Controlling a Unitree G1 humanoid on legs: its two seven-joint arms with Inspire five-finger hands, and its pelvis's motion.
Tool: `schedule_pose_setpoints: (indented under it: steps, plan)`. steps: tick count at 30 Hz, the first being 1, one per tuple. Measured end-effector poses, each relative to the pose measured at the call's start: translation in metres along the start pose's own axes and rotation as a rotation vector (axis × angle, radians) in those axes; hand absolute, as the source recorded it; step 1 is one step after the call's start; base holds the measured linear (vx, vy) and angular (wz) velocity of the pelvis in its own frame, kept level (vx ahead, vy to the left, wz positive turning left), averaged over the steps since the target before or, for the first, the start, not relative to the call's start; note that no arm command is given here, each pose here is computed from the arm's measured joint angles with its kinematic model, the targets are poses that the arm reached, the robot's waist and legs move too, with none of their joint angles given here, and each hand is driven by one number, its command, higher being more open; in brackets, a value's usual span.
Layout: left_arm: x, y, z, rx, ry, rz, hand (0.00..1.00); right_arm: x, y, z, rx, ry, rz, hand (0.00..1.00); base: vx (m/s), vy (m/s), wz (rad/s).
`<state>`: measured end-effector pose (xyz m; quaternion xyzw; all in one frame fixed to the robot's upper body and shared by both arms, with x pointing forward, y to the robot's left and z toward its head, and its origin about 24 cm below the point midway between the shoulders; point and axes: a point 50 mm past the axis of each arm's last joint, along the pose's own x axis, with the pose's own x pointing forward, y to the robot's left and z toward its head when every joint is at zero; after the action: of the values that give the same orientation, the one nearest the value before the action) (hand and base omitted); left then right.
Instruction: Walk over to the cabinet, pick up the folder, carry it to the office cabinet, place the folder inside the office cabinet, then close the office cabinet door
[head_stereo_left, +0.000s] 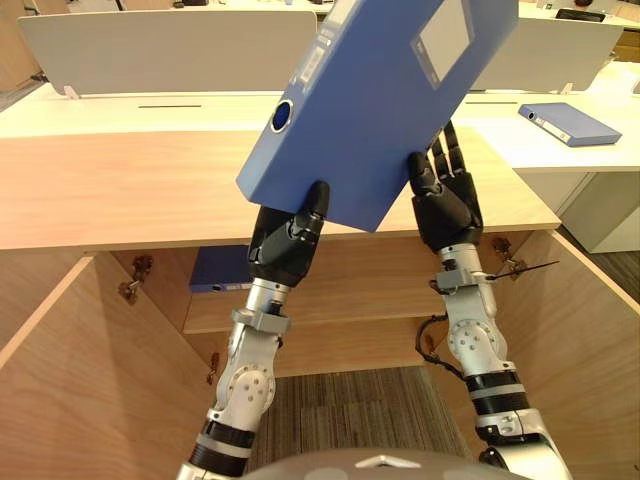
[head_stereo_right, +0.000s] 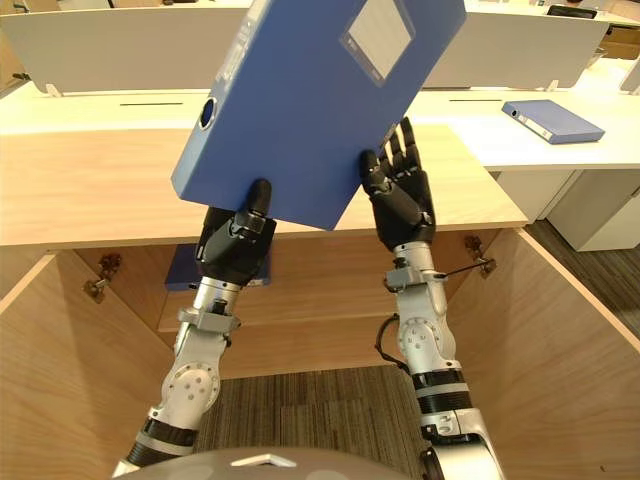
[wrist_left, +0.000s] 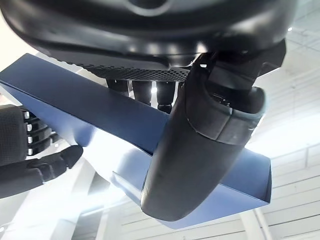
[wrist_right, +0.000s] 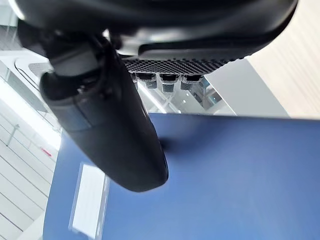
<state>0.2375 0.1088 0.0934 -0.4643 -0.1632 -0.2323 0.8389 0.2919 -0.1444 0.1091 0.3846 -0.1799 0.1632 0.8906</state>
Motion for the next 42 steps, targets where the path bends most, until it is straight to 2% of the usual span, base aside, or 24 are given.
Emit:
schedule_pose_setpoints:
  steps: [5,11,12,19,25,38,39,42]
  plan:
    - [0.003,0.001,0.004,0.001,-0.024,0.001,0.0,0.013,0.016,-0.001,-0.009,-0.009,0.071,1.0,0.0,0.0,0.0]
    - [0.009,0.003,0.005,-0.003,-0.035,-0.008,0.0,0.018,0.019,0.001,-0.008,-0.02,0.08,1.0,0.0,0.0,0.0]
    - [0.009,0.004,0.005,-0.007,-0.033,-0.006,0.0,0.018,0.019,0.001,-0.011,-0.019,0.079,0.0,0.0,0.0,0.0]
    - [0.008,0.012,0.002,-0.01,-0.017,0.006,0.0,0.022,0.017,0.006,-0.03,-0.029,0.067,0.0,0.0,-0.001,-0.01]
    - [0.005,0.022,0.005,0.005,-0.004,0.047,0.0,0.035,0.027,0.014,-0.054,-0.054,0.128,0.0,0.0,0.0,-0.01]
    - [0.004,0.026,0.005,0.017,-0.002,0.078,0.0,0.034,0.024,0.005,-0.07,-0.013,0.108,0.0,0.0,0.0,0.0]
    - [0.004,0.026,0.005,0.018,-0.003,0.083,1.0,0.034,0.024,0.004,-0.068,-0.011,0.105,0.0,0.0,0.0,0.0]
    - [0.003,0.031,0.006,0.036,0.004,0.108,1.0,0.029,0.02,-0.003,-0.043,0.0,0.073,0.0,0.0,0.0,0.0]
